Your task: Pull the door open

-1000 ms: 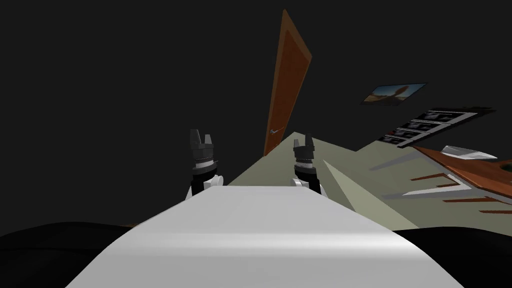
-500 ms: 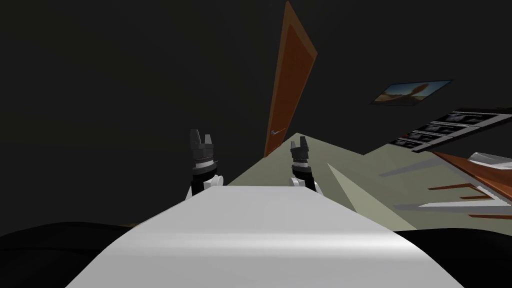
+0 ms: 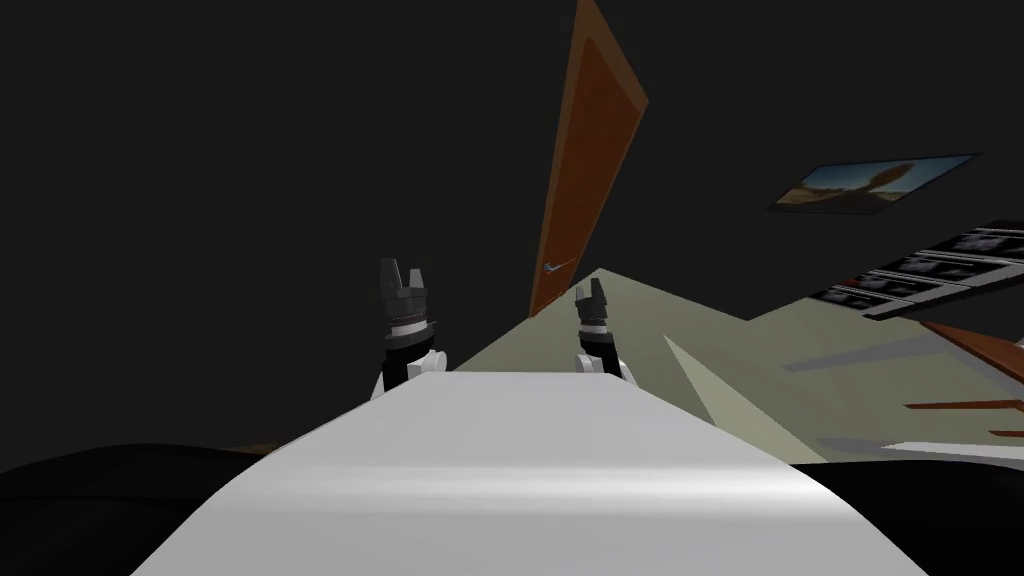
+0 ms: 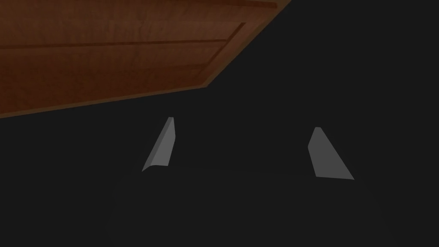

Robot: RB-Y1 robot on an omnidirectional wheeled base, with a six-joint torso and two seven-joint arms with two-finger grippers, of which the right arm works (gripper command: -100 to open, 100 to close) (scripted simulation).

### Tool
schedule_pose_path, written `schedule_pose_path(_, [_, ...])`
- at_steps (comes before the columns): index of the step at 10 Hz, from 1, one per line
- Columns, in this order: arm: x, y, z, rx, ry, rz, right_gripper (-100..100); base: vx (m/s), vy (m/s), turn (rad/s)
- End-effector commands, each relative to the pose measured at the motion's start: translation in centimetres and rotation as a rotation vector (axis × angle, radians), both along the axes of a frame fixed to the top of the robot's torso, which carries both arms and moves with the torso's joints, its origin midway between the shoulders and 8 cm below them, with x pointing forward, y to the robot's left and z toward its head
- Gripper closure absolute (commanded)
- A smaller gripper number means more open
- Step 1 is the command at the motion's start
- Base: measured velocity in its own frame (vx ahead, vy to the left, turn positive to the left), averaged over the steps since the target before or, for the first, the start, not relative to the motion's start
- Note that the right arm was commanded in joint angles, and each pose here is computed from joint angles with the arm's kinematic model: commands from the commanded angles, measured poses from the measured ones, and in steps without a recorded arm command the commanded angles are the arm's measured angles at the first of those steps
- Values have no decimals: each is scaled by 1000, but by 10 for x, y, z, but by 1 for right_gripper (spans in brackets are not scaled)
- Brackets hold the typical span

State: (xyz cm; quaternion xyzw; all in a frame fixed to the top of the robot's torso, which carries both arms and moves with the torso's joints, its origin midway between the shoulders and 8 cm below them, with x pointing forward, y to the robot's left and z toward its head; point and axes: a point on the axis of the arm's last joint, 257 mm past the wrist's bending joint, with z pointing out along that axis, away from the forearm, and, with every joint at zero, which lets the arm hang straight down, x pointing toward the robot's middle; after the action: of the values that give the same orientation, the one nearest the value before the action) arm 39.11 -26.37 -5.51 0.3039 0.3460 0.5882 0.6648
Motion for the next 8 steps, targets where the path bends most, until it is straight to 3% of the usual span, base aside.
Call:
schedule_pose_path(1, [6,1,-13,2,19,9,-100,91,-104,81])
schedule_pose_path(6, [27,2,-53,7,78,37,-100,79,-98,106])
schedule_pose_path(8, [31,2,-62,8,93,42,-100,78,-93,75])
